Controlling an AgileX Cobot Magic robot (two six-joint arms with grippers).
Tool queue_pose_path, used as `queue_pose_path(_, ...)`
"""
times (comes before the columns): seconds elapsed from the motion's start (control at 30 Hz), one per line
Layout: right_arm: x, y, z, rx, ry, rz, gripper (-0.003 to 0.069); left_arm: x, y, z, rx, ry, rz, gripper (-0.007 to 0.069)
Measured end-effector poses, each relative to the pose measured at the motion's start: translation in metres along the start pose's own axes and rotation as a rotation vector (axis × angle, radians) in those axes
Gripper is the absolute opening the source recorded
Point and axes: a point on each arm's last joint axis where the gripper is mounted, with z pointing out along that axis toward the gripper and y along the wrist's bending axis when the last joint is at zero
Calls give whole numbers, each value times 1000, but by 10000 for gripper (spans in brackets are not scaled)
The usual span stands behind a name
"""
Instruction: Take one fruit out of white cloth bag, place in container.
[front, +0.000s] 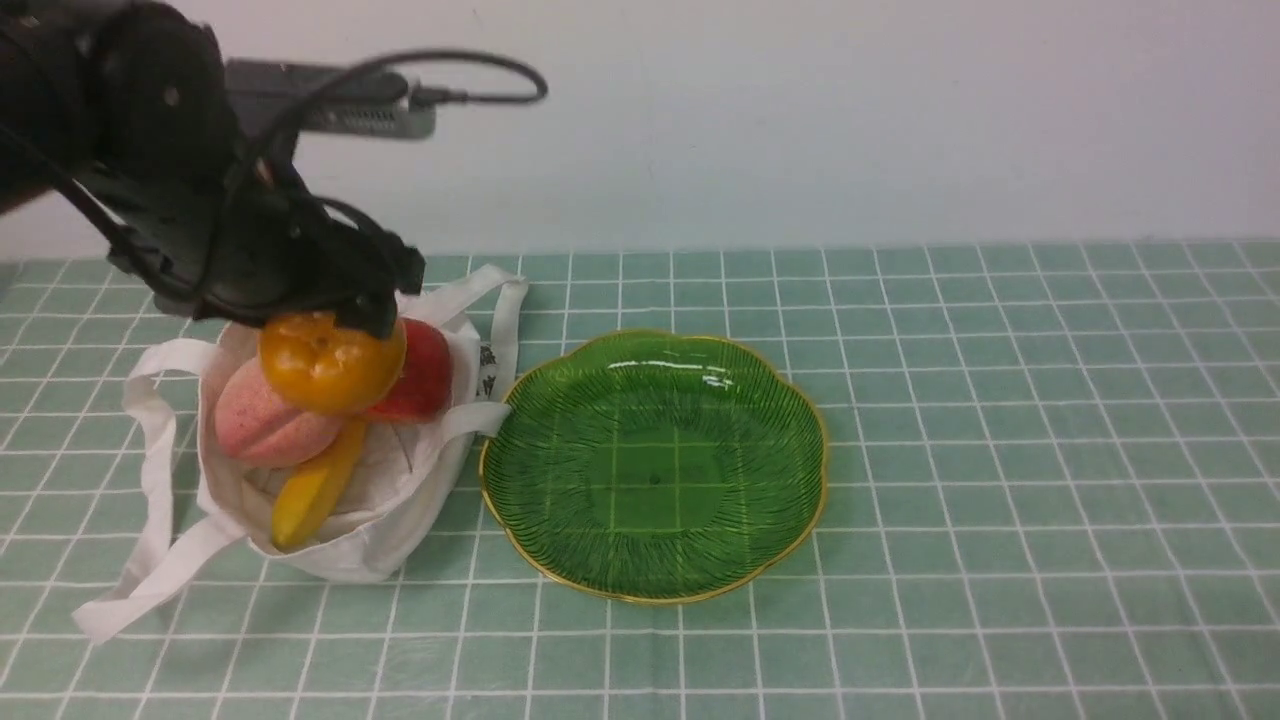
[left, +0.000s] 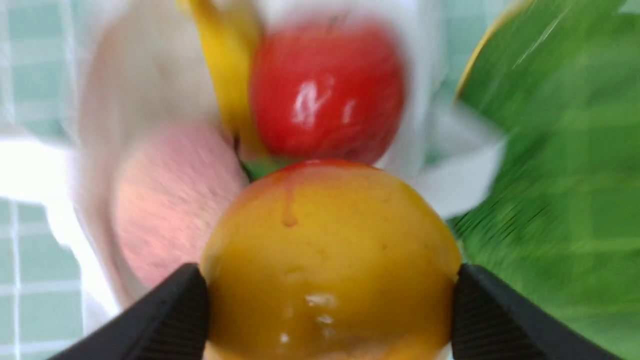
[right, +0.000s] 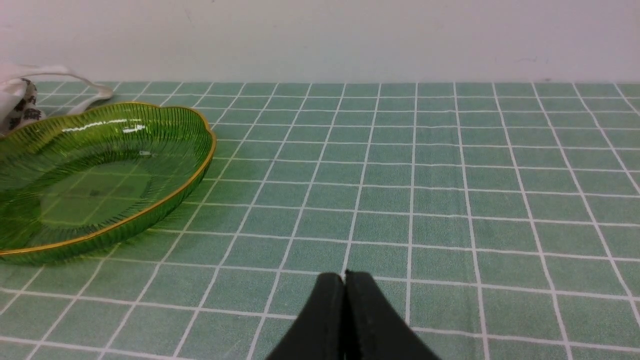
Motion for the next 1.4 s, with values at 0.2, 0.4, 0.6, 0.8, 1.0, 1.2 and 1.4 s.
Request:
queue_pose_path(0.2, 0, 0, 0, 0, 0, 0, -15, -2, -24, -6, 168, 8, -38, 558)
queue_pose_path(0.4, 0, 0, 0, 0, 0, 0, -15, 1, -63, 36, 266, 48, -9, 558)
queue_pose_path(0.6, 0, 0, 0, 0, 0, 0, -15, 10, -94, 86, 300, 91, 2, 558)
queue_pose_path(0.8, 0, 0, 0, 0, 0, 0, -15, 15, -100, 113, 301, 102, -15, 558)
queue_pose_path(1.0, 0, 0, 0, 0, 0, 0, -15, 15, -101, 116, 305, 101, -16, 609)
queue_pose_path(1.2, 0, 0, 0, 0, 0, 0, -15, 16, -102, 115, 315, 114, -31, 668)
queue_pose_path(1.4, 0, 0, 0, 0, 0, 0, -15, 11, -102, 108, 320, 133, -25, 652)
